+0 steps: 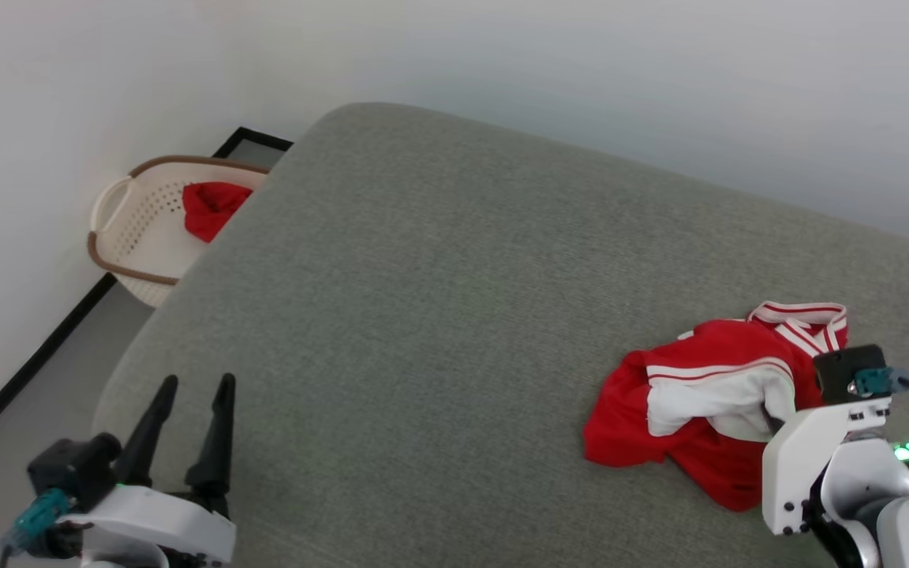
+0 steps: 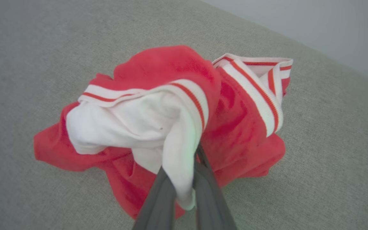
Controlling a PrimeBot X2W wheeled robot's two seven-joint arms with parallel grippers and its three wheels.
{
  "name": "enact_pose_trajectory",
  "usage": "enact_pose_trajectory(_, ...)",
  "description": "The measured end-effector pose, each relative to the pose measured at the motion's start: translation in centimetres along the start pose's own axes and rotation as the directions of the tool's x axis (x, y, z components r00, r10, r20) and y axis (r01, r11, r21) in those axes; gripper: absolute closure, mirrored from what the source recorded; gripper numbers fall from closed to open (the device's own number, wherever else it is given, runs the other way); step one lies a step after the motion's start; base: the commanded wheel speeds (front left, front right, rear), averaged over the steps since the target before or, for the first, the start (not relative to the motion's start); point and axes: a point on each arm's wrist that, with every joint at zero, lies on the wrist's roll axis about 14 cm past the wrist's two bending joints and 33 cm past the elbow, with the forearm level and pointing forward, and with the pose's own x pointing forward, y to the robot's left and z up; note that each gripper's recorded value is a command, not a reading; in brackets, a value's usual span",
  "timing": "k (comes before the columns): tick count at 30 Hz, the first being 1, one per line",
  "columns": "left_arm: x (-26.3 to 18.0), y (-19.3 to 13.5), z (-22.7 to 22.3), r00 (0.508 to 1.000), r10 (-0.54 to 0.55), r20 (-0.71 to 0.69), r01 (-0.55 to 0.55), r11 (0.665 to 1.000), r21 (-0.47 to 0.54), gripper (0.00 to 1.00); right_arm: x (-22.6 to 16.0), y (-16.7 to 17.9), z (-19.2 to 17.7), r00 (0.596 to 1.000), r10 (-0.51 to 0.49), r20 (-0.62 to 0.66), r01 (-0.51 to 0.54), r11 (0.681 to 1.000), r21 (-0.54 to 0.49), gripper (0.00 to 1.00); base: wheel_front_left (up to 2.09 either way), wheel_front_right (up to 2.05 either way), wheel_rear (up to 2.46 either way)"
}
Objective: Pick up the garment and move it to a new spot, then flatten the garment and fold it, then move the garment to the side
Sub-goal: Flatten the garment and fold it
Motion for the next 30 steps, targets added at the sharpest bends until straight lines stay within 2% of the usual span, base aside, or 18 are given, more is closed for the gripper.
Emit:
enact_pose_trajectory(6,0.7,-0.3,0.2,1.000,-0.007,0.013,0.007,1.000,0.001,0.00,-1.3,-1.9,1.3,0.999,-0.040,0.026,0.039,0.999,0.005,1.00,0.00,0.00,0.00)
enact_pose_trajectory(11,1.5,-1.3,0.2,0.999,-0.036,0.019,0.036,0.999,-0.004,0.00,-3.5,-5.8,1.1,0.991,-0.136,0.020,0.135,0.991,0.024,1.00,0.00,0.00,0.00)
enact_pose_trajectory(15,2.2,-2.6,-0.2,0.997,-0.074,0.015,0.074,0.997,-0.006,0.00,-5.7,-9.4,-0.2,0.973,-0.230,-0.006,0.230,0.971,0.060,1.00,0.00,0.00,0.00)
enact_pose_trajectory(23,3.9,-5.4,-1.0,0.988,-0.152,-0.005,0.151,0.988,-0.006,0.00,-9.4,-15.1,-5.4,0.918,-0.373,-0.136,0.390,0.911,0.132,1.00,0.00,0.00,0.00)
enact_pose_trajectory(29,4.8,-7.0,-1.8,0.981,-0.194,-0.028,0.194,0.981,-0.010,0.00,-10.4,-17.3,-10.0,0.878,-0.409,-0.249,0.456,0.872,0.177,1.00,0.00,0.00,0.00)
enact_pose_trajectory(30,4.9,-7.2,-2.0,0.979,-0.199,-0.032,0.199,0.980,-0.011,0.00,-10.3,-17.3,-10.6,0.875,-0.406,-0.264,0.457,0.872,0.176,0.97,0.00,0.00,0.00)
